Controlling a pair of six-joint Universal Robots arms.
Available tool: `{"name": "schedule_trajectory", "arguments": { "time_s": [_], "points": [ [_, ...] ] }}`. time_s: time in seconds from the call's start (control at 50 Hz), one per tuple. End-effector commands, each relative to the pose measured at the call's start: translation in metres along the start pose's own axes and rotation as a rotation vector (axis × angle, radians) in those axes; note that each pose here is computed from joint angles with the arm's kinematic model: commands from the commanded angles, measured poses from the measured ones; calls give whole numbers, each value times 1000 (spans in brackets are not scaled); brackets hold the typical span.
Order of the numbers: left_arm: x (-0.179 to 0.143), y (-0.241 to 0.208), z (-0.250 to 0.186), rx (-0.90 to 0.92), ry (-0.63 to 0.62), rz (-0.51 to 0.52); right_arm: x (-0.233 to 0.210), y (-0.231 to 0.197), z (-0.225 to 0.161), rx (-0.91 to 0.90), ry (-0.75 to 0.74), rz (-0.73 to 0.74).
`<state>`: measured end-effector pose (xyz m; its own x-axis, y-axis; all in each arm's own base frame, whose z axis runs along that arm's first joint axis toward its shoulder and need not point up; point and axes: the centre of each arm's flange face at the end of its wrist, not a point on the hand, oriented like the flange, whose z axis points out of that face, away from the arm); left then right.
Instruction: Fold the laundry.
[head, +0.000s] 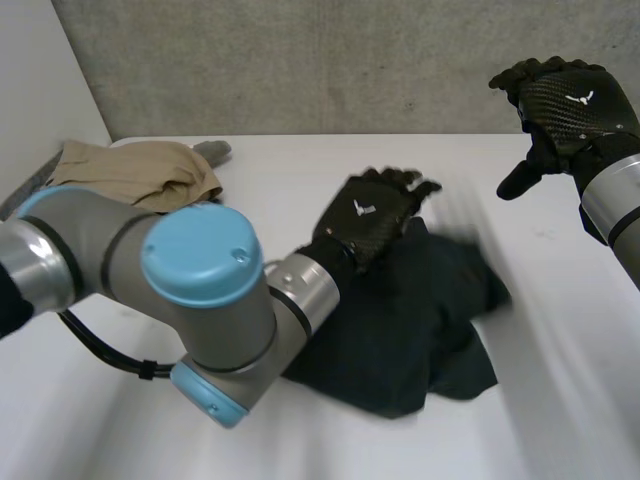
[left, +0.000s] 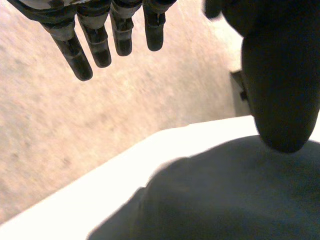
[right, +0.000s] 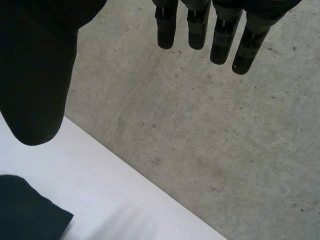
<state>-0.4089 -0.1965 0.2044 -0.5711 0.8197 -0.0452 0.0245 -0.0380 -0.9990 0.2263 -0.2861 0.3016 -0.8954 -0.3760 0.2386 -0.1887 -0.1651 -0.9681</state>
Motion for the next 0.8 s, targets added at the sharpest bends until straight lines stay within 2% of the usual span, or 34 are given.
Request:
{"name": "schedule_trajectory", "arguments": {
  "time_s": [0.02,0.12,0.18,0.32,0.38,0.48,0.6,0.7,0.8],
  "points": [
    [-15,-26,-14,-25,-39,1,3,-1,2,-19,4,-8],
    [-56,-46,-42,-26,-157,6,-1,5,-1,-104,-38,-36],
    [-67,-40,-56,-65,-198,-7,-9,14,-4,-187,-102,-71],
    [-63,1,-80,-244,-213,-55,-24,50,-17,-419,-261,-219],
    [-61,14,-84,-288,-212,-67,-26,60,-18,-463,-286,-262],
    [-64,37,-79,-352,-223,-80,-27,73,-10,-464,-289,-285],
    [-80,51,-68,-389,-307,-32,-22,86,9,-437,-273,-296],
    [-90,66,-64,-456,-335,12,5,93,38,-421,-214,-290],
    [-91,68,-64,-478,-339,12,13,96,57,-382,-257,-266]
  ]
}}
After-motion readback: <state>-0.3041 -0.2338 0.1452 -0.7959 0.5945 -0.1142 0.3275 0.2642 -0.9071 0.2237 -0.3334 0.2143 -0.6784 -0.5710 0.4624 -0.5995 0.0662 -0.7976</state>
